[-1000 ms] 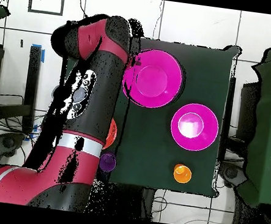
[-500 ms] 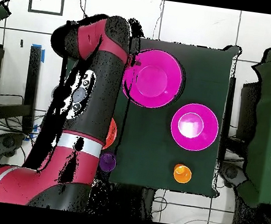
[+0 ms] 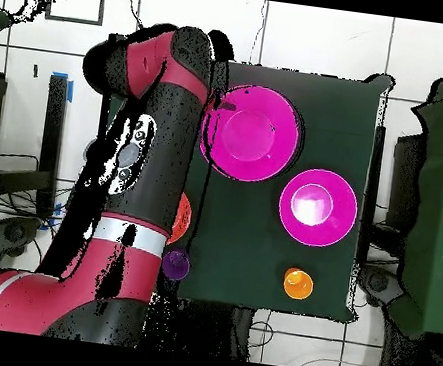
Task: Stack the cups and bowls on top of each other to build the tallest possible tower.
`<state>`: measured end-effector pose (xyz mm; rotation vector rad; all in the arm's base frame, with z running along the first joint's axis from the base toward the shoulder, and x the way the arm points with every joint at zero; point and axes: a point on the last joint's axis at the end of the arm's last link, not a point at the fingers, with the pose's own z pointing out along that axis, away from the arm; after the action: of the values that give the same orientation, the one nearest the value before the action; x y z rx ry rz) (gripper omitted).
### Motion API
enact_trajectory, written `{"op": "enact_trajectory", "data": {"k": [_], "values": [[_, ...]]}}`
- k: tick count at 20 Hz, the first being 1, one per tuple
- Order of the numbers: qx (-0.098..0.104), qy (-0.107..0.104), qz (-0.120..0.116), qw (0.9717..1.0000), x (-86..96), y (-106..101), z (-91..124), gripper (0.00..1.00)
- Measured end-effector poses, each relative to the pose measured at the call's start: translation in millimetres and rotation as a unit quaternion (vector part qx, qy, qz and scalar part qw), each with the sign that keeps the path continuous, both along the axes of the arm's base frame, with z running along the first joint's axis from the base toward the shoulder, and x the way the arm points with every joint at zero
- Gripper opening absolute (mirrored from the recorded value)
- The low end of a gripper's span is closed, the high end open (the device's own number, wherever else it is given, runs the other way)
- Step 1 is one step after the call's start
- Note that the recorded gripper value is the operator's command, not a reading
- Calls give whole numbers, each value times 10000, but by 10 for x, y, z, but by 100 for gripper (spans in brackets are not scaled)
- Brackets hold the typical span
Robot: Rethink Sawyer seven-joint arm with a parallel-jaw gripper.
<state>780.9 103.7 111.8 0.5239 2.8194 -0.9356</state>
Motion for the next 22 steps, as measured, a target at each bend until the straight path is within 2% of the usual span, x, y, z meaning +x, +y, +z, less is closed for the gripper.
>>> {"op": "enact_trajectory", "data": {"k": [22], "values": [[-43,4,24,10000,-11,25,4,100]]}}
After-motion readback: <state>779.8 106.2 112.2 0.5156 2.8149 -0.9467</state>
